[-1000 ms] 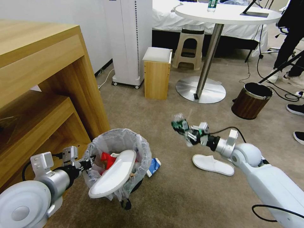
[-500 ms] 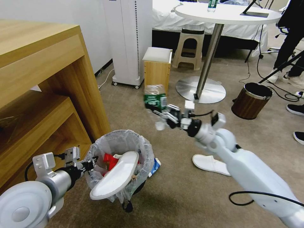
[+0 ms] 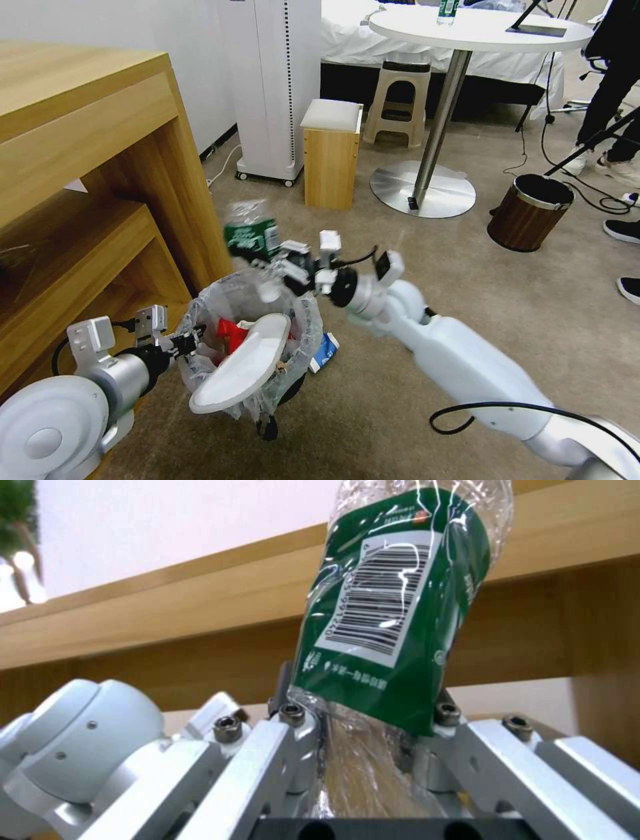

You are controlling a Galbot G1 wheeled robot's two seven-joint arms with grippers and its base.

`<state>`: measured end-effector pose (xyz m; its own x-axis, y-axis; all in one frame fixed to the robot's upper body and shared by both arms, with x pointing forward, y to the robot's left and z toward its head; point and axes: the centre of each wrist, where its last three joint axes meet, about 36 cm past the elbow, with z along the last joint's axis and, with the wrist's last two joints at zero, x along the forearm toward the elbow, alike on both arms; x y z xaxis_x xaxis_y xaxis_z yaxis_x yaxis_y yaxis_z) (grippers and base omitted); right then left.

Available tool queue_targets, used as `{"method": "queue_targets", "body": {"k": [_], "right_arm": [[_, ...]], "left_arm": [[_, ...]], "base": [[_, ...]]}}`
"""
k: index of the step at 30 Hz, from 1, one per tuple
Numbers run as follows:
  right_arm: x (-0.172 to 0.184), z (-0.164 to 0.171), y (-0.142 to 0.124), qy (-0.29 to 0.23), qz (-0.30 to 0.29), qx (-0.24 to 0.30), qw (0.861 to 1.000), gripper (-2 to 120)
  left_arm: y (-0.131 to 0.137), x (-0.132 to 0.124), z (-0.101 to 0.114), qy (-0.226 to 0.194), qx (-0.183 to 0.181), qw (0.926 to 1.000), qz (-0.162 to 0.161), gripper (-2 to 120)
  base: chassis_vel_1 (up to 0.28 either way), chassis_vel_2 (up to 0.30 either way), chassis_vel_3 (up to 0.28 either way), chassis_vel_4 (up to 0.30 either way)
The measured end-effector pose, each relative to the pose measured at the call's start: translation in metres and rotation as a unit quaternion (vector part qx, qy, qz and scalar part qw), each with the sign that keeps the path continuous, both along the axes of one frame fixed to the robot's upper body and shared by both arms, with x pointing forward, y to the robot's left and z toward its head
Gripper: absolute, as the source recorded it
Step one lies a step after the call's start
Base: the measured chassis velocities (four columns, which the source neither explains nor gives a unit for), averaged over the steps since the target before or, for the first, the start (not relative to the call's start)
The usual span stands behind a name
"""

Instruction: Pick up the trash bin and place the garbage on the floor into it.

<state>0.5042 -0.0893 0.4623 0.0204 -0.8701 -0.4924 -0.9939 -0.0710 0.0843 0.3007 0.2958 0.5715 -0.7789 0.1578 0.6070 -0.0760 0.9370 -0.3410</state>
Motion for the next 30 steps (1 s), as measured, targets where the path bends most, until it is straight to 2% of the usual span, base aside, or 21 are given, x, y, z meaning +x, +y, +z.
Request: {"method": "queue_targets", "body": {"k": [4, 10, 12, 17, 21, 29, 30], "right_arm": [[-0.003, -0.011, 0.015, 0.001, 0.008, -0.002, 1.0, 15], [-0.002, -0.028, 0.012, 0.004, 0.005, -0.019, 1.0, 15], [-0.001, -0.032, 0.008, 0.004, 0.005, -0.023, 1.0, 18], [0.001, -0.033, 0.001, 0.004, 0.0, -0.028, 1.0, 39], [0.001, -0.033, 0.0, 0.003, -0.001, -0.029, 1.0, 48], [0.004, -0.028, -0.006, -0.003, -0.005, -0.029, 1.0, 82], [0.004, -0.028, -0.006, -0.003, -0.005, -0.029, 1.0, 82]], "left_arm": [[0.001, 0.001, 0.0, -0.001, -0.001, 1.0, 0.0, 0], [0.002, 0.001, 0.002, -0.003, 0.0, 1.0, -0.001, 0], [0.002, 0.001, 0.002, -0.003, 0.0, 1.0, -0.001, 0], [0.002, 0.0, 0.002, -0.004, 0.0, 1.0, 0.0, 0], [0.002, -0.001, 0.002, -0.004, 0.001, 1.0, 0.0, 0], [0.002, -0.002, 0.003, -0.004, 0.003, 1.0, 0.0, 0], [0.002, -0.002, 0.003, -0.004, 0.003, 1.0, 0.0, 0]], "base": [[0.0, 0.0, 0.0, 0.0], [0.0, 0.0, 0.0, 0.0], [0.0, 0.0, 0.0, 0.0], [0.0, 0.0, 0.0, 0.0], [0.0, 0.0, 0.0, 0.0], [0.0, 0.0, 0.0, 0.0], [0.0, 0.0, 0.0, 0.0]]}}
